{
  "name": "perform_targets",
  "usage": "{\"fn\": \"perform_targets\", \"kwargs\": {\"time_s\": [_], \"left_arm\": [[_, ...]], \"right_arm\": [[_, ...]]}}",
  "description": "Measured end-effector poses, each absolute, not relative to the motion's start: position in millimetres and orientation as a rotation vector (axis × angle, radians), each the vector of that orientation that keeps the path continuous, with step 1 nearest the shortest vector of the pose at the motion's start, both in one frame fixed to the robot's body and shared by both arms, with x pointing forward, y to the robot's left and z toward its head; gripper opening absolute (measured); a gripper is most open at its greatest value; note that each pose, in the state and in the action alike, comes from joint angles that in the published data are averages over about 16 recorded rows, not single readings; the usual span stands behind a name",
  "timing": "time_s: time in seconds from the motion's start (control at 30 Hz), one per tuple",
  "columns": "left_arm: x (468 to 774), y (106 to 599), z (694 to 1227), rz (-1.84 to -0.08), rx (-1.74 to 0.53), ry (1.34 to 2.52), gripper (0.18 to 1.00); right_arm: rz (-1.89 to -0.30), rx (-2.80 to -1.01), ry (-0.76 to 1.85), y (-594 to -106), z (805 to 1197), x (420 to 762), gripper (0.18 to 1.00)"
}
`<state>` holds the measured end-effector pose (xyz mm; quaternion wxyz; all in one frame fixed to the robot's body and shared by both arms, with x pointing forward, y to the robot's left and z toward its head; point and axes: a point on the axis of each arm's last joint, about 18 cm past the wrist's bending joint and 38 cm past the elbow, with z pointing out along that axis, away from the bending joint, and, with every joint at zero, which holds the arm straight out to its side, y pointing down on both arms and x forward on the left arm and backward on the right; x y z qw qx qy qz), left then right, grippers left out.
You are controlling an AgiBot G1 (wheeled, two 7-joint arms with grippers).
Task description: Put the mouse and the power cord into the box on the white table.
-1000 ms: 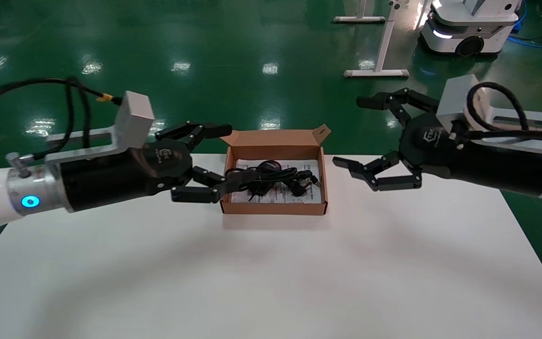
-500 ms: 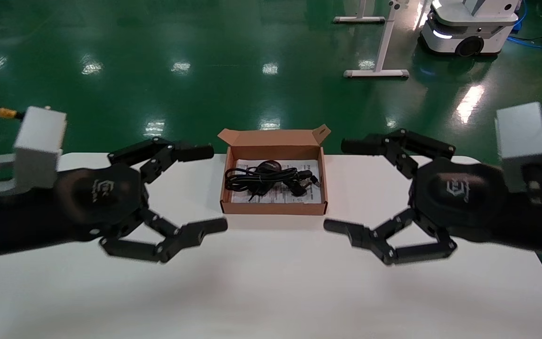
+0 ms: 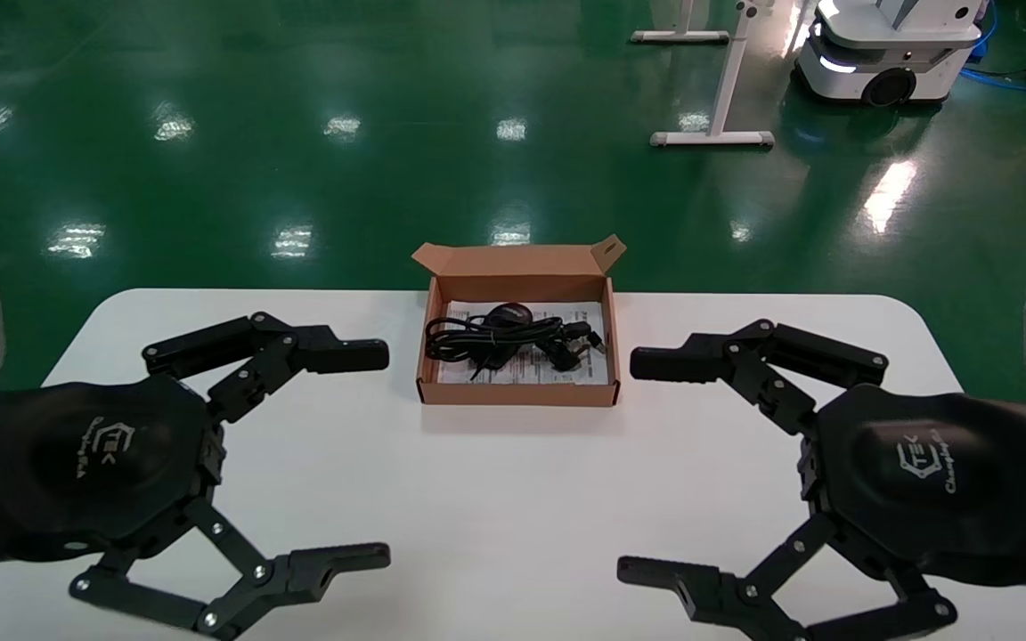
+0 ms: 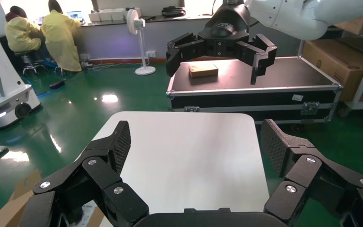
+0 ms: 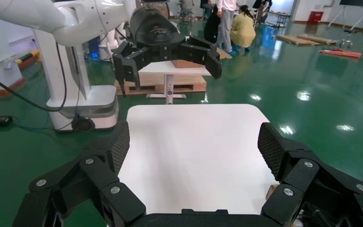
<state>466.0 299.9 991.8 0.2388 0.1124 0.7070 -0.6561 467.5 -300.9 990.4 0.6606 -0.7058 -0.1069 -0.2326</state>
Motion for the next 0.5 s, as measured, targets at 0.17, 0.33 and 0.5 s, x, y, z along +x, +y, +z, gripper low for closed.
{"fn": "perform_targets", "kwargs": {"time_s": [0.17,0.33,0.5], "left_arm": [[466.6,300.0,991.8,-1.798,0.305,1.935,1.000],[469.6,300.1,991.9,-1.799,0.295,1.931,1.000],[471.5,300.1,992.0,-1.799,0.288,1.929,1.000]], "right_arm": [[-0.528,-1.596,-0.241,-301.2,990.5,467.9,1.001],[-0.537,-1.596,-0.237,-301.6,991.1,470.7,1.001],[-0.543,-1.596,-0.234,-301.8,991.4,472.6,1.001]]}}
